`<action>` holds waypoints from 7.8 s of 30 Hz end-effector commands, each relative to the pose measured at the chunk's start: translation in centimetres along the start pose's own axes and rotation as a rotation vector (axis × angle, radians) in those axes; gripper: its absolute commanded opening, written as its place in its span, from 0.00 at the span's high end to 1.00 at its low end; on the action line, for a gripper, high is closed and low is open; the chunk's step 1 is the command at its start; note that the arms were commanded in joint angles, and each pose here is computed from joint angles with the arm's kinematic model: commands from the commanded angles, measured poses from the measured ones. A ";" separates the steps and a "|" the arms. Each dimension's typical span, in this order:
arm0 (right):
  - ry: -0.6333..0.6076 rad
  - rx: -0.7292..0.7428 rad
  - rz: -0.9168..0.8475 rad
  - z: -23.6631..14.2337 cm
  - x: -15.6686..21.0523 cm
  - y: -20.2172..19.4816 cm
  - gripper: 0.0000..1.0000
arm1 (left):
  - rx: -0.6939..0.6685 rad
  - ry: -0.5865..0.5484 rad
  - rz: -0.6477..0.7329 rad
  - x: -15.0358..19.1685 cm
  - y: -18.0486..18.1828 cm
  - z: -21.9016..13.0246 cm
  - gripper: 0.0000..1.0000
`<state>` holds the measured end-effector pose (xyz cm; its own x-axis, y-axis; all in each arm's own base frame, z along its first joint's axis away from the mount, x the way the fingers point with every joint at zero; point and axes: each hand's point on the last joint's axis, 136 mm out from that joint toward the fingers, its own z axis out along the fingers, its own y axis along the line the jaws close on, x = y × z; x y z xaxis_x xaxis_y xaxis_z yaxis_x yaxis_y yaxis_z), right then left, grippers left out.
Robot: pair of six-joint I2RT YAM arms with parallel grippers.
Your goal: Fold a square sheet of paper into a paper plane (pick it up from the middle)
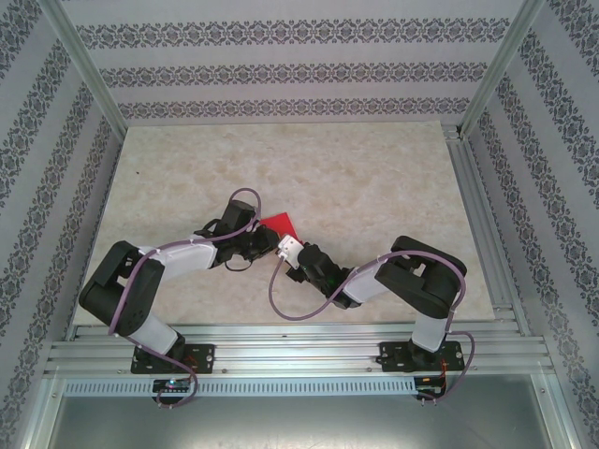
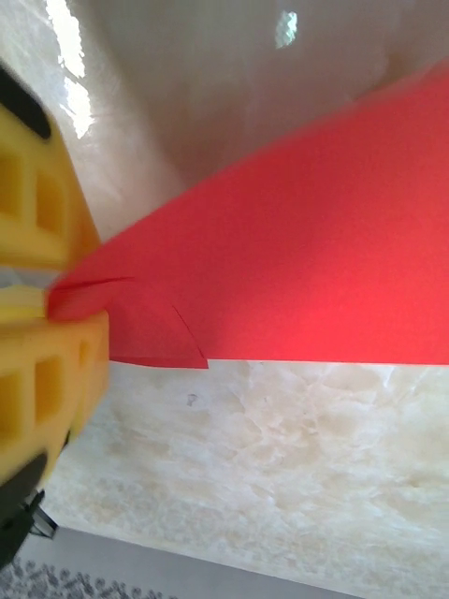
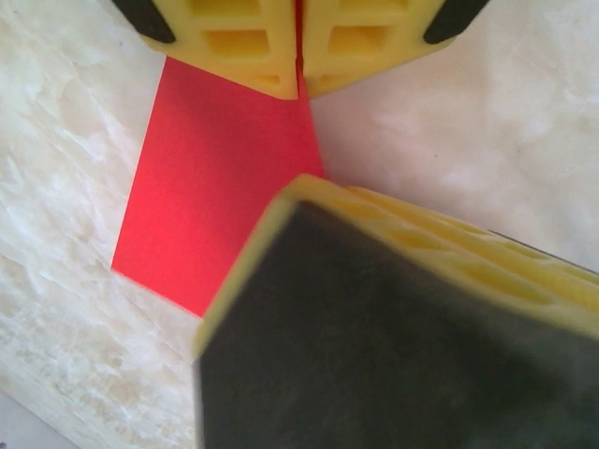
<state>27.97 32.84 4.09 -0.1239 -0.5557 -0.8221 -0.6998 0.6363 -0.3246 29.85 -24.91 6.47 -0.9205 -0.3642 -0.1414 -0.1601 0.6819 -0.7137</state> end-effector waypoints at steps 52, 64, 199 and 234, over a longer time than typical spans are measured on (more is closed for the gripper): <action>0.009 -0.404 1.196 0.6 0.4 -2.3 1.00 | 0.086 -0.044 0.239 -1.7 -2.3 1.2 0.57; 0.054 -0.397 1.252 1.0 1.7 -2.4 1.00 | 0.092 -0.026 0.252 -2.1 -2.5 2.5 0.65; 0.345 -0.458 1.210 -1.3 3.4 0.2 0.92 | 0.065 0.043 0.267 -1.3 -0.7 4.8 0.69; 0.469 -0.455 1.205 -3.8 5.8 1.7 0.92 | 0.029 0.042 0.259 -1.2 0.3 5.0 0.69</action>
<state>24.78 29.15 1.83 -0.9666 0.0631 -0.2483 -0.1504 0.6450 0.7492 33.01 -27.64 4.03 -0.9425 -0.1755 -0.2843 0.0784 0.7110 -0.6988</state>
